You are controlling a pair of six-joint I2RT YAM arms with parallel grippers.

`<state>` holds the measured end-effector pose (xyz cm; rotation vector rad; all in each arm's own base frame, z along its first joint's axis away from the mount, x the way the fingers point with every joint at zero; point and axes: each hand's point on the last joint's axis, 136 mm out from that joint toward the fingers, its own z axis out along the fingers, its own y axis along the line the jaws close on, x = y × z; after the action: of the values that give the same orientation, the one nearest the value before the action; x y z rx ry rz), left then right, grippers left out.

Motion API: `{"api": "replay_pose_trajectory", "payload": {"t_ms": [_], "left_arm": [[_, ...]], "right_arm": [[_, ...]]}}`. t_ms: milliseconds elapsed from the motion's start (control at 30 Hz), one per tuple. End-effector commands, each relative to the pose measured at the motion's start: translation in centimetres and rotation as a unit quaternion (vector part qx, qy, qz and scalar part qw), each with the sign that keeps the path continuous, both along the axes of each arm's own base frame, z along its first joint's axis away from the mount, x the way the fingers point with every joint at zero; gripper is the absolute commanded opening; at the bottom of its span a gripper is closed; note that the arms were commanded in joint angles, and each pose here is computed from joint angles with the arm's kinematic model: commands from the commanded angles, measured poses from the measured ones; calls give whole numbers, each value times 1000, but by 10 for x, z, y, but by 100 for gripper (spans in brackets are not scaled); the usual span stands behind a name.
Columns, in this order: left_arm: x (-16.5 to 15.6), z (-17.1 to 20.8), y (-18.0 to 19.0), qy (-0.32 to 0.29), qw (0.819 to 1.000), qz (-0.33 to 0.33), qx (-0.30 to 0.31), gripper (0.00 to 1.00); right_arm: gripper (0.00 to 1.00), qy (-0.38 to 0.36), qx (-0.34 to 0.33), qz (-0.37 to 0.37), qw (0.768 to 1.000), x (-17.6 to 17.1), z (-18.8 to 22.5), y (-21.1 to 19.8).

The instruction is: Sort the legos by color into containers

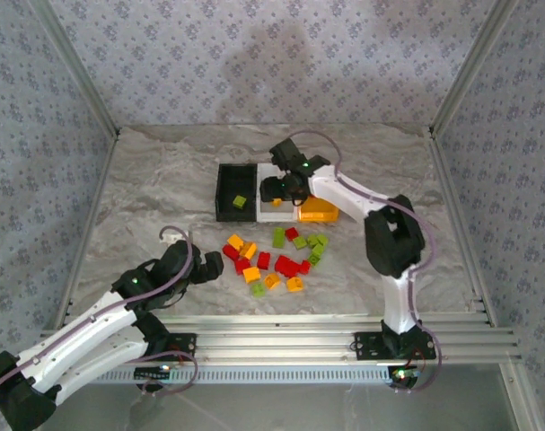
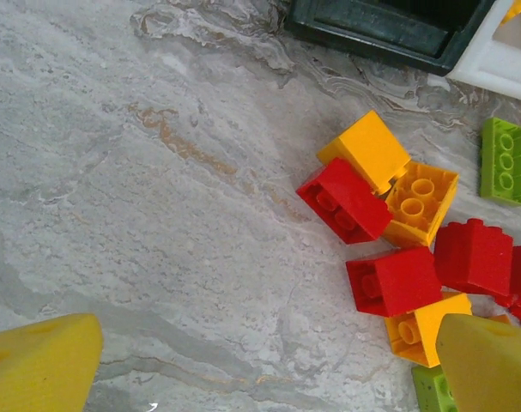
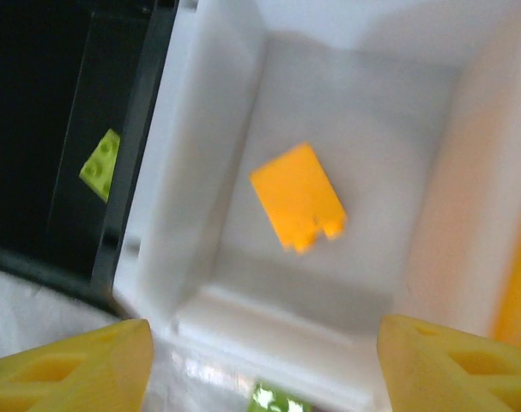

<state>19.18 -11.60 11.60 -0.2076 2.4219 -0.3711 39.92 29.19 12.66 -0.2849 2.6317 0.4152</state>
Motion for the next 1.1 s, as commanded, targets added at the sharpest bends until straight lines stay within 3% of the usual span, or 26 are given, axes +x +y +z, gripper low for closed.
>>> {"api": "replay_pose_trajectory", "payload": {"t_ms": [0,133,300,467,767,1067], "left_arm": [[7,15,-1,-18,1000,-4,6,100],[14,14,-14,-17,999,-31,14,99],[38,8,-51,-4,998,-64,8,89],[70,-10,-70,11,998,-64,6,87],[118,-29,-70,11,995,-58,79,80],[128,-62,-80,40,991,-80,101,73]], "right_arm": [[71,-21,29,-15,999,-28,28,-13],[71,-11,23,-15,1000,-73,16,-34],[71,-10,16,-27,999,-105,4,-60],[71,-15,13,-35,999,-113,5,-71],[71,-25,23,-42,999,-116,10,-79],[71,-30,30,-48,998,-118,14,-86]]}}
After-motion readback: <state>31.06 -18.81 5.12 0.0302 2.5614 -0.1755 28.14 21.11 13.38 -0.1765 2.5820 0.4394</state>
